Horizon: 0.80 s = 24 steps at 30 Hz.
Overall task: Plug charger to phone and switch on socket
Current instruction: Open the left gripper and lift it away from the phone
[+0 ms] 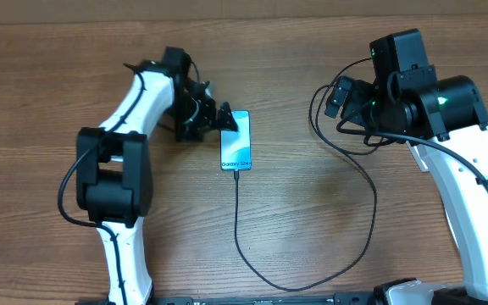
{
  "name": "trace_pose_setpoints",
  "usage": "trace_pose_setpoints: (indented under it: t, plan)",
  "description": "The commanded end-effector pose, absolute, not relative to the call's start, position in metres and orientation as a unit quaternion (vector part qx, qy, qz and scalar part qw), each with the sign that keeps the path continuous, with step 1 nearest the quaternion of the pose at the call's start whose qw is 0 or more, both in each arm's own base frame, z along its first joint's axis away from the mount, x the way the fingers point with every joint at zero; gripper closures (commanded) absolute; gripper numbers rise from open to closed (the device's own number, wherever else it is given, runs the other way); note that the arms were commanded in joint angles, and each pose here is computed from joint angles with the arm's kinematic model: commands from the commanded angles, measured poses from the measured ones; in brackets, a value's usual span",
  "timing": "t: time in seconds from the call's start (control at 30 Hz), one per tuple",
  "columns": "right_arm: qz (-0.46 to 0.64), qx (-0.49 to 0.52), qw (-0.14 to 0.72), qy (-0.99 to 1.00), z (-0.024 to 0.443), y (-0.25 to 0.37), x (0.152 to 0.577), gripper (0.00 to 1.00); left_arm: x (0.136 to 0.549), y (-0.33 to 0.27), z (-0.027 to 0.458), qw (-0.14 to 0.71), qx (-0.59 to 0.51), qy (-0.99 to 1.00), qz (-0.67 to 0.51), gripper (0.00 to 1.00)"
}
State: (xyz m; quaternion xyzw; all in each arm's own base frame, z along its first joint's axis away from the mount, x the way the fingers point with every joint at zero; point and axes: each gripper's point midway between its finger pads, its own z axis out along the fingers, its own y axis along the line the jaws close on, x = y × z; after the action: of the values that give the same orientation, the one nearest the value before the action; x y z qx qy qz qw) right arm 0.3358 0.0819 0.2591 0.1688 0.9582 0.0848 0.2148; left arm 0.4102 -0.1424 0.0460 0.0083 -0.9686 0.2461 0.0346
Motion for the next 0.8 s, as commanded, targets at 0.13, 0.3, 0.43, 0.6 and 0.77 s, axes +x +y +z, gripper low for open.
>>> trace_pose_setpoints:
  t: [0.13,0.3,0.43,0.6,0.77]
  plan:
    - [0.061,0.178,0.228,0.955,0.261,0.071,0.338,0.0,0.446,-0.105,0.125,-0.04,0.016,-0.977,0.208,0.01]
    - [0.06,0.177,0.226,0.956,0.261,0.071,0.338,0.0,0.449,-0.1,0.205,-0.13,0.001,-0.97,0.204,0.0]
    - [0.046,0.188,0.229,0.954,0.26,0.061,0.338,0.0,0.435,-0.094,0.277,-0.222,0.001,-0.954,0.202,0.0]
    - [0.031,0.212,0.226,0.95,0.258,0.031,0.342,0.0,0.395,-0.07,0.35,-0.315,0.02,-0.936,0.154,0.0]
    - [0.013,0.222,0.235,0.946,0.26,-0.001,0.347,0.0,0.35,-0.047,0.396,-0.375,0.042,-0.92,0.111,0.01]
